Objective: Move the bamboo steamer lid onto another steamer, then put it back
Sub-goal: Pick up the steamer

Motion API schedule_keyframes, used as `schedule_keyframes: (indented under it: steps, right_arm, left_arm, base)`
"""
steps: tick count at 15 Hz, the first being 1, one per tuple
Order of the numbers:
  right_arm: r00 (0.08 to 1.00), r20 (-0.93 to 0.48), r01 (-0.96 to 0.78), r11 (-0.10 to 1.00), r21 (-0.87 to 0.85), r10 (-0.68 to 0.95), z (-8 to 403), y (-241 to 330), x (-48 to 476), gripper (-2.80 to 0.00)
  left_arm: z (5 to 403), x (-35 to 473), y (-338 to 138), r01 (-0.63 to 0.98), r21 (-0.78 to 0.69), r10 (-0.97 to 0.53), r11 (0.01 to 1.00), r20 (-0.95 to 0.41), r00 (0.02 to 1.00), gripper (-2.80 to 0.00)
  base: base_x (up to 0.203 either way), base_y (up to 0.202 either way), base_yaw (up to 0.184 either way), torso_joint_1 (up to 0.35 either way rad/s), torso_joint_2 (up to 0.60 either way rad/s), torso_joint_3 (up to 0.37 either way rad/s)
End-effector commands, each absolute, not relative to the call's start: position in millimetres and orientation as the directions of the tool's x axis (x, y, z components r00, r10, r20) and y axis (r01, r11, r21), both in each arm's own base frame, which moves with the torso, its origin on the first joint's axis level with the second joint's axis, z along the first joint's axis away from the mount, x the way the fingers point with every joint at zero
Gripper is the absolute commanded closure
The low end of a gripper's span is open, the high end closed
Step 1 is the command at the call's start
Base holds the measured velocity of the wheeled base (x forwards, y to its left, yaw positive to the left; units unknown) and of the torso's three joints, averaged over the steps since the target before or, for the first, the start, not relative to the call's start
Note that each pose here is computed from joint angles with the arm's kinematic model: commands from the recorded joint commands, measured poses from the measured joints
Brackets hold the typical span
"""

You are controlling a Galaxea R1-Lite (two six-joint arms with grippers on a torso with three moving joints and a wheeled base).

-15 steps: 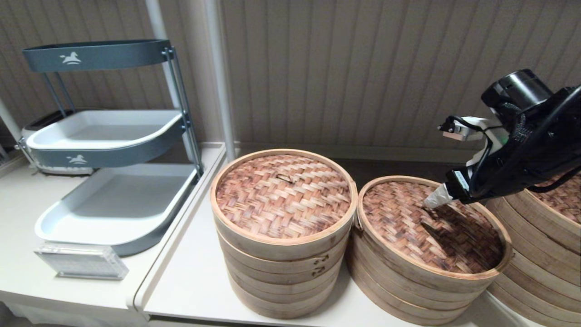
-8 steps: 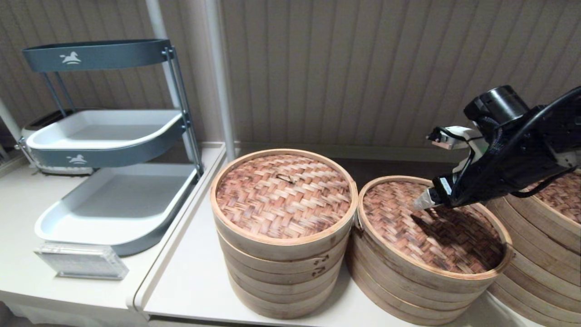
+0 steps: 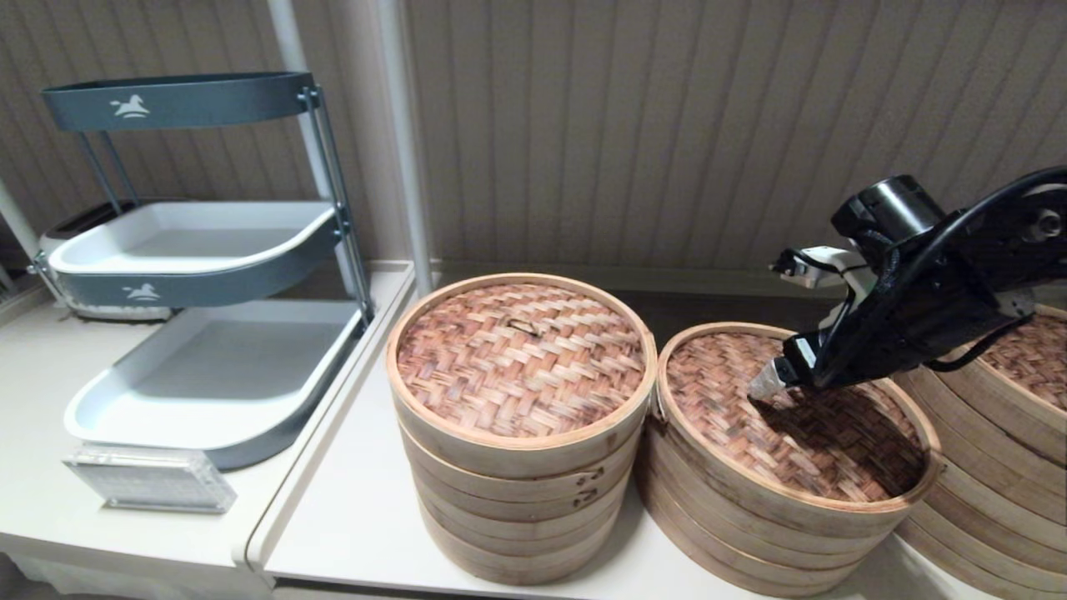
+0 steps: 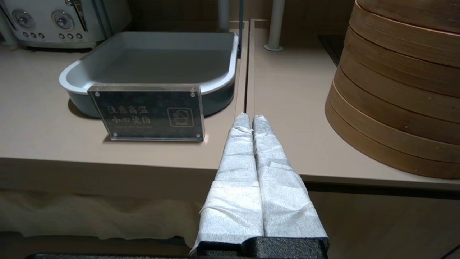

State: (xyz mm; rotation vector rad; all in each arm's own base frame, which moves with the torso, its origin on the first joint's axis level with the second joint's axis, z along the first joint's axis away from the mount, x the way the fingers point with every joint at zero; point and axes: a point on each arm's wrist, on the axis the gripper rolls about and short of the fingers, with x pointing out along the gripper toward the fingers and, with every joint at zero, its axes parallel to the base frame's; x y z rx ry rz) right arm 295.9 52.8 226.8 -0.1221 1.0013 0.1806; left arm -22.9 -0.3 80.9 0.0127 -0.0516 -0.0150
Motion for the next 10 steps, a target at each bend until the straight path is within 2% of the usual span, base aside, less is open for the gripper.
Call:
schedule_keyframes:
  steps: [1, 9, 10]
  right_arm:
    - [0.520, -0.849, -0.207, 0.978, -0.019, 0.094, 224.1, 53.1, 297.5, -2.80]
    - [0.537, -0.838, -0.206, 0.978, -0.020, 0.096, 222.6, 54.2, 303.9, -2.80]
    - [0.538, -0.837, -0.206, 0.978, -0.020, 0.096, 222.9, 54.2, 304.0, 0.00]
  left_arm:
    - [73.1, -20.8, -0.3, 0.015, 0.013, -0.015, 1.000, 0.025, 1.000, 0.00]
    - [73.1, -20.8, -0.3, 0.015, 0.013, -0.015, 1.000, 0.025, 1.000, 0.00]
    - [73.1, -20.8, -0.3, 0.015, 0.013, -0.015, 1.000, 0.025, 1.000, 0.00]
  base:
    - [0.000, 0.000, 0.000, 0.000, 0.00, 0.000]
    - [0.000, 0.000, 0.000, 0.000, 0.00, 0.000]
    - [0.000, 0.000, 0.000, 0.000, 0.00, 0.000]
